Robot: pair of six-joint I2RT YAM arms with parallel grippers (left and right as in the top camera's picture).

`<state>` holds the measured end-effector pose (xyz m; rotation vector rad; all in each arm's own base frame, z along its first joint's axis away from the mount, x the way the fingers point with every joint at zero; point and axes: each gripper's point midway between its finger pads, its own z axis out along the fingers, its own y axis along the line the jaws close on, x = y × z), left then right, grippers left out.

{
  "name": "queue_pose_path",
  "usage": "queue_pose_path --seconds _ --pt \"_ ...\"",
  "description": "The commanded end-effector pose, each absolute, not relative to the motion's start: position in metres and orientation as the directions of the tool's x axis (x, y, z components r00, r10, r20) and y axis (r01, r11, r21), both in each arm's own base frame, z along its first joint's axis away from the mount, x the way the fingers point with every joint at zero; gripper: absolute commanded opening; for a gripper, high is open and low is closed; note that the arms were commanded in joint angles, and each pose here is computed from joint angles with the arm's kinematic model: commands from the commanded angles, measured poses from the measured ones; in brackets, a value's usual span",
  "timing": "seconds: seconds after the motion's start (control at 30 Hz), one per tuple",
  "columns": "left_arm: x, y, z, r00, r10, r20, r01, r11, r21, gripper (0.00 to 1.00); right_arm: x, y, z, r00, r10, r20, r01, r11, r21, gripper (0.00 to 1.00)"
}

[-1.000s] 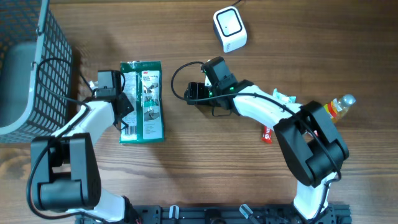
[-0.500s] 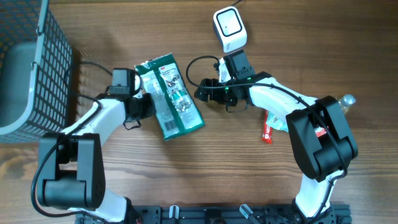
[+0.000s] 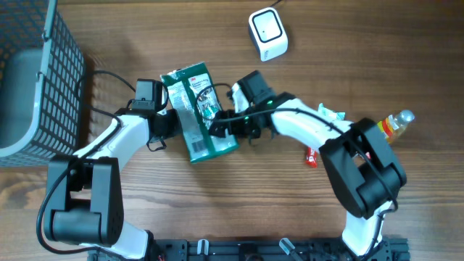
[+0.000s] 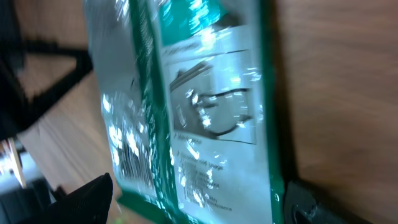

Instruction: Scan the item barcode

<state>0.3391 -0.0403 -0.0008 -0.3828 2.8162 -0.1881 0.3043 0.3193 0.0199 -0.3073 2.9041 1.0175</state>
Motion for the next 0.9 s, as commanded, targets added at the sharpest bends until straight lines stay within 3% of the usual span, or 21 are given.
queue_pose_path --seconds 0.0,0.17,0.37,0.47,0.53,0.57,0.87 --pt "0.342 -0.018 0.001 -0.899 -0.312 -0.308 -0.304 0.950 -0.073 0.05 0.274 0.337 0.009 -0.964 -0.254 -0.080 -0.250 0.759 0.601 0.87" --pt "0.347 -0.018 0.003 -0.892 -0.312 -0.328 -0.304 0.950 -0.077 0.07 0.264 0.344 0.009 -0.956 -0.281 -0.083 -0.273 0.755 0.597 0.87" --pt "0.361 0.002 0.017 -0.852 -0.356 -0.383 -0.350 0.933 -0.088 0.07 0.307 0.311 0.006 -0.973 -0.190 -0.132 -0.232 0.790 0.567 0.90" --pt "0.373 -0.001 0.054 -0.859 -0.356 -0.367 -0.265 0.924 -0.276 0.12 0.319 0.298 0.006 -0.976 -0.168 -0.139 -0.218 0.796 0.565 0.90" --pt "0.374 -0.022 0.072 -0.879 -0.317 -0.355 -0.131 0.878 -0.460 0.22 0.320 0.298 0.006 -0.975 -0.167 -0.143 -0.219 0.795 0.566 0.91" --pt "0.373 -0.025 0.074 -0.884 -0.313 -0.348 -0.114 0.865 -0.489 0.26 0.320 0.298 0.007 -0.973 -0.174 -0.148 -0.228 0.793 0.565 0.91" --pt "0.356 -0.040 0.010 -0.957 -0.203 -0.209 -0.077 0.868 -0.490 0.21 0.319 0.297 0.006 -0.964 -0.206 -0.167 -0.265 0.787 0.557 0.91"
